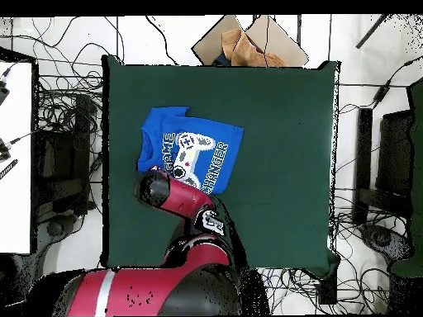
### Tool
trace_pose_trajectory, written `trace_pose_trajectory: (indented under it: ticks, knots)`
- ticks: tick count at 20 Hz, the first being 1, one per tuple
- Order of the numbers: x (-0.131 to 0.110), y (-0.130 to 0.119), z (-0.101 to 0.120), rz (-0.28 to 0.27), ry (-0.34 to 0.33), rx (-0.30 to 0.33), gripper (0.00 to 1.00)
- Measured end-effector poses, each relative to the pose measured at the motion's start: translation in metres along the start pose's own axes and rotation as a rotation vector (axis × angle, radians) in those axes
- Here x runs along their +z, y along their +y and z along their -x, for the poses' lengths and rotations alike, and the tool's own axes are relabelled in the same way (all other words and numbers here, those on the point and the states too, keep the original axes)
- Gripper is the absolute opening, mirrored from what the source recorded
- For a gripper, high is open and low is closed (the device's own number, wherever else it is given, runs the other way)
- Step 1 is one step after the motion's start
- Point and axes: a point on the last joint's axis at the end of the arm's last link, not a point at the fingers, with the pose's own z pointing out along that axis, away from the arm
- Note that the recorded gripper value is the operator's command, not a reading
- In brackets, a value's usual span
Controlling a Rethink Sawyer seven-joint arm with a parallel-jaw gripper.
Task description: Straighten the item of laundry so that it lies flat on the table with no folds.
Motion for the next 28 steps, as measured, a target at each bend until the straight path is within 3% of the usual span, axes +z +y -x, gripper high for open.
trace_pose_trajectory:
  ticks: [2, 3, 16, 21, 25, 28]
  knots:
    - [0.0, -0.001, 0.003, 0.005, 0.021, 0.014, 1.0]
    - [0.0, -0.002, 0.005, 0.008, 0.042, 0.028, 0.0]
    - [-0.006, -0.029, 0.009, -0.023, 0.116, 0.08, 0.0]
    - [-0.003, -0.071, -0.012, -0.056, 0.147, 0.123, 0.0]
    - [-0.001, -0.087, -0.033, -0.061, 0.127, 0.12, 0.0]
    - [-0.002, -0.093, -0.048, -0.034, 0.07, 0.109, 0.0]
